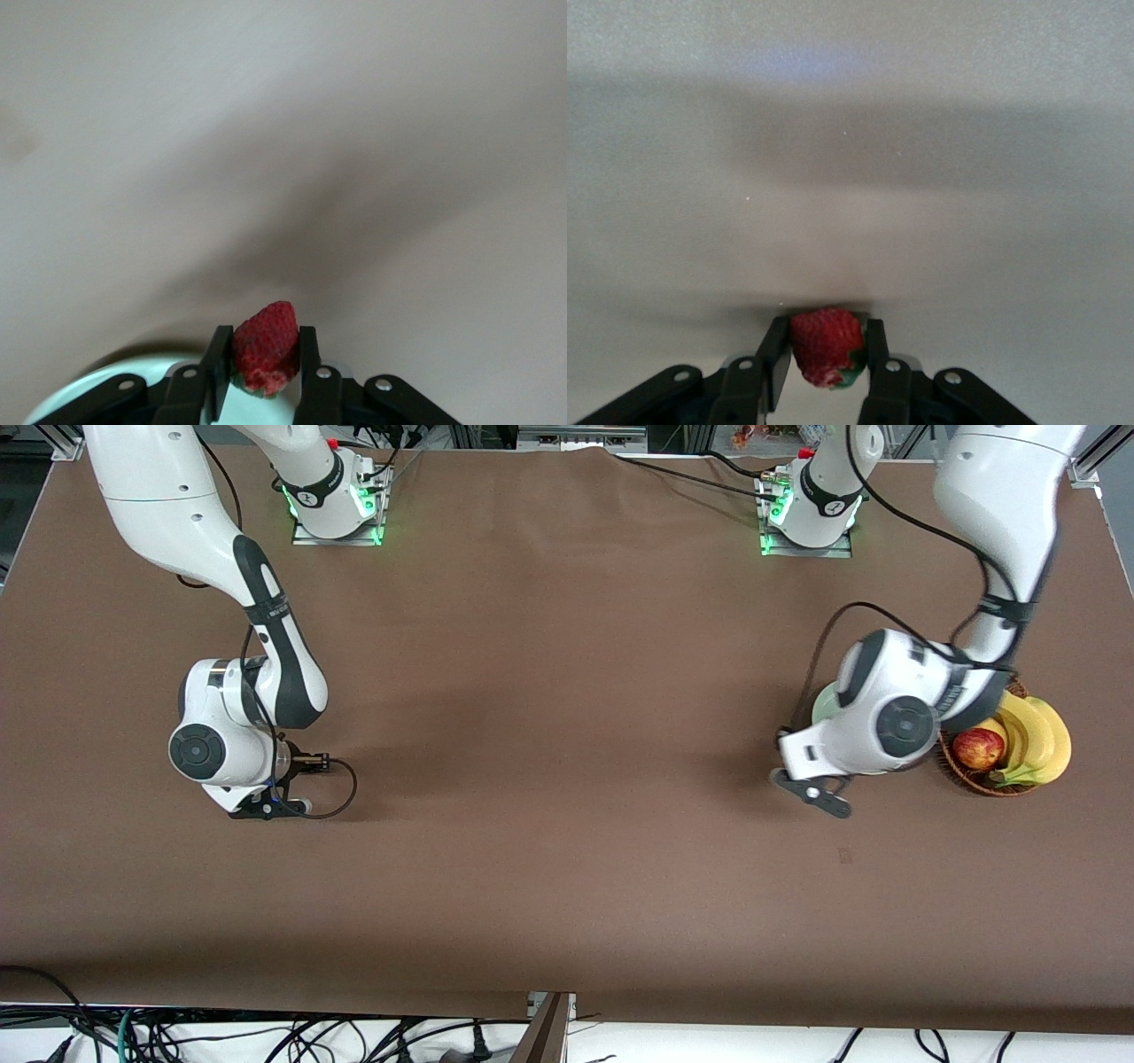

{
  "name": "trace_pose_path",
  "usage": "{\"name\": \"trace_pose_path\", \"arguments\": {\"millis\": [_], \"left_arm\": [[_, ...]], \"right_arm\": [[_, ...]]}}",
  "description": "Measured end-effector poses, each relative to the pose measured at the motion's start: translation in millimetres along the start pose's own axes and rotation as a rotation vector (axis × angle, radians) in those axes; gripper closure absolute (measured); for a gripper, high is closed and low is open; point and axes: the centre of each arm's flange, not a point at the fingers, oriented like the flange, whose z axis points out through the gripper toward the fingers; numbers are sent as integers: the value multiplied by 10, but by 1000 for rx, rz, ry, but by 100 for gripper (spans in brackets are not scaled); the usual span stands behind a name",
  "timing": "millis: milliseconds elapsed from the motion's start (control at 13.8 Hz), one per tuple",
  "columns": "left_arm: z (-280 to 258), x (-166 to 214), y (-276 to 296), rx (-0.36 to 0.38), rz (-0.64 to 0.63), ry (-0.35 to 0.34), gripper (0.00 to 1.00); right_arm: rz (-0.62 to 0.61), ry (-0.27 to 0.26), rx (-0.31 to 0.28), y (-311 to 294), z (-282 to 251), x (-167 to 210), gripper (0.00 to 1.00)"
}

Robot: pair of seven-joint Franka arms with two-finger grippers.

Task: Collect all strawberries into plate
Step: 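Place the strawberry on the plate with the left gripper while the right gripper carries another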

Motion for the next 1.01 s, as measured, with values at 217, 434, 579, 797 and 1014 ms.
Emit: {"name": "trace_pose_path", "arguments": {"millis": [217, 434, 579, 797, 1014], "left_arm": [[262, -586, -794, -61, 6, -34, 66], [373, -826, -1031, -90, -3, -40, 61], [357, -792, -988, -91, 6, -36, 43], [293, -762, -968, -84, 12, -27, 12], [88, -684, -862, -65, 33, -8, 0]], "right_arm": [[-4, 30, 24, -203, -104, 52, 61], [110, 77, 102, -1237, -410, 80, 61], [209, 97, 159, -2206, -603, -35, 61], [347, 159, 262, -3691, -780, -318, 61], [407, 213, 375, -4752, -714, -666, 61]]}}
